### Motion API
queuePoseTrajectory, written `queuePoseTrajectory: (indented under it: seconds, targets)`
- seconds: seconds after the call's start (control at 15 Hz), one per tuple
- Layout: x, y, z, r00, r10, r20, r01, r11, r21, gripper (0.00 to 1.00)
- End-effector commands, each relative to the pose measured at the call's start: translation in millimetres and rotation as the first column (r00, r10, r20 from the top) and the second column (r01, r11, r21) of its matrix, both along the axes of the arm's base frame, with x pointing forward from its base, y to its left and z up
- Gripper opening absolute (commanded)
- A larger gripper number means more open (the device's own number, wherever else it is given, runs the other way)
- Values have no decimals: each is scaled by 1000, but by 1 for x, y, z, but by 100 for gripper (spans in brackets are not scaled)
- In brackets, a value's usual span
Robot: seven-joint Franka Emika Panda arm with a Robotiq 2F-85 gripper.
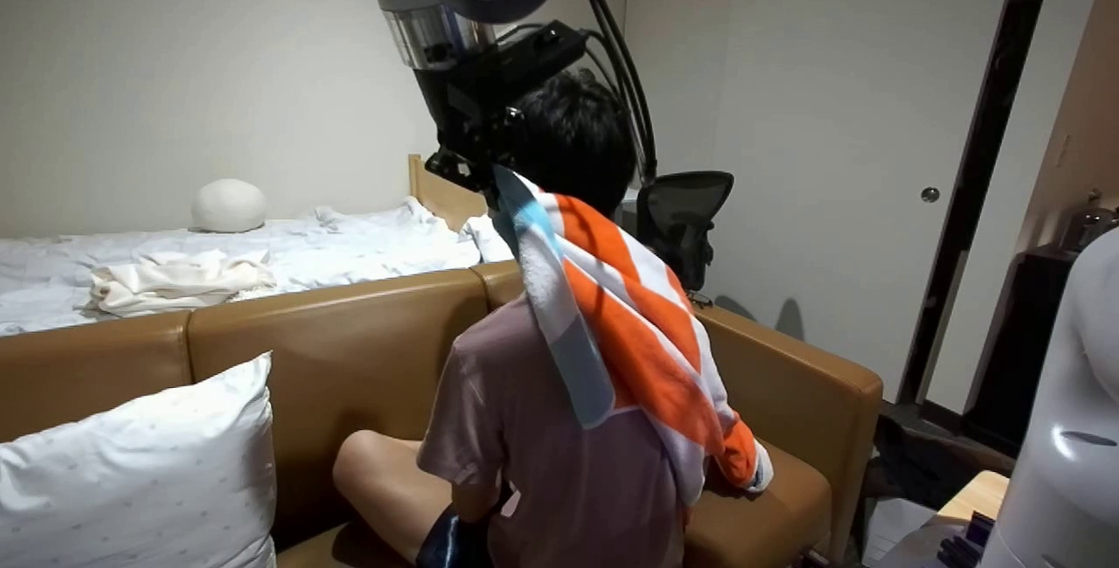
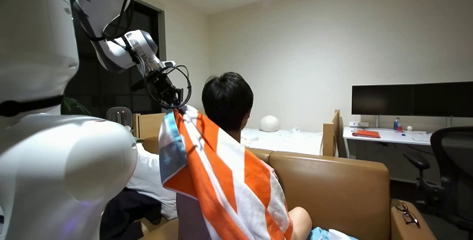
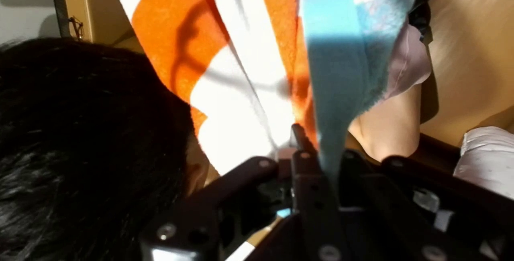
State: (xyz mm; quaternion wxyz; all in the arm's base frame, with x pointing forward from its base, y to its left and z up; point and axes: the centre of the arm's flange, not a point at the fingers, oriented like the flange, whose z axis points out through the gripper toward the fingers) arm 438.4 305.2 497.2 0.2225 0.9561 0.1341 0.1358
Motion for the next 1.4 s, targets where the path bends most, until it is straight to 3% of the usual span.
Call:
queuePoseTrajectory:
  seconds: [0.0,0.13,0.33,0.73,0.8,1.33]
  targets:
    - [-7,3,4,992,118,-41,-114,989,91,2]
    - [-8,8,3,987,141,-71,-126,975,181,2]
    - [-7,10,0,985,138,-100,-111,963,244,2]
    - [-5,7,-1,989,104,-104,-78,971,228,2]
    - [2,5,-8,990,83,-113,-60,978,198,7]
    - [2,5,-8,990,83,-113,-59,979,198,7]
